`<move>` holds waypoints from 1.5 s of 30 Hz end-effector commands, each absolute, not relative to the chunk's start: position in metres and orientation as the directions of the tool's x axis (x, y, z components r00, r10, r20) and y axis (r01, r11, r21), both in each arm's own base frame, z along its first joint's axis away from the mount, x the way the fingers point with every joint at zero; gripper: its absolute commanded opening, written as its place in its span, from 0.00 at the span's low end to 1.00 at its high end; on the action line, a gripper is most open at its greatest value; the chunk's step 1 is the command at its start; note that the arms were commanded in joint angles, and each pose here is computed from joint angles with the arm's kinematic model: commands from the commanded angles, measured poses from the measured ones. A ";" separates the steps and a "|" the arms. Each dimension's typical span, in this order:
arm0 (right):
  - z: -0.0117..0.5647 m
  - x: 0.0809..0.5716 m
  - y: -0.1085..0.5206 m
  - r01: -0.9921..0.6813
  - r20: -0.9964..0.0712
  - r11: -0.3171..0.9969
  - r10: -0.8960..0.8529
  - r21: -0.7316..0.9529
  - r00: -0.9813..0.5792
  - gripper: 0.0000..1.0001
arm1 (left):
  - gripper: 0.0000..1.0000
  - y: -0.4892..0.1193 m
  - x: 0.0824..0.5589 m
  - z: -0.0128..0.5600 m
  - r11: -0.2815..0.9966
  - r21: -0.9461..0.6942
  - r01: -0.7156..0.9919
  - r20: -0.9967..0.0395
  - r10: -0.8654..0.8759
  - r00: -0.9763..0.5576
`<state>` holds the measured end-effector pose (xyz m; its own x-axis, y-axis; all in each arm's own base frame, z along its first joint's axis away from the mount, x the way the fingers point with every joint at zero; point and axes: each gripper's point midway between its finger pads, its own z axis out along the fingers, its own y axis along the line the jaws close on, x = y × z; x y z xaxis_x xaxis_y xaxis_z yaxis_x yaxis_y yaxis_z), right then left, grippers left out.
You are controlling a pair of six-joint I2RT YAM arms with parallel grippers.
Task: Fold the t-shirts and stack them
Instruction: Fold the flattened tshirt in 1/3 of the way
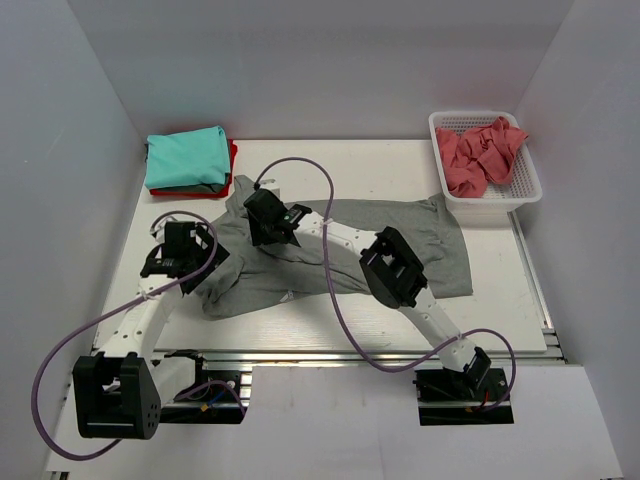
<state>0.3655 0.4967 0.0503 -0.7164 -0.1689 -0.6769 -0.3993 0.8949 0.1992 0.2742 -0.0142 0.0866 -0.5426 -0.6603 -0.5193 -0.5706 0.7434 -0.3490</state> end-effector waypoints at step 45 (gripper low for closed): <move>0.087 0.468 0.374 -0.558 -0.710 0.822 -0.460 -0.113 -0.533 0.09 | 1.00 -0.114 0.306 0.044 0.834 -0.542 0.104 -0.492 -0.215 -0.843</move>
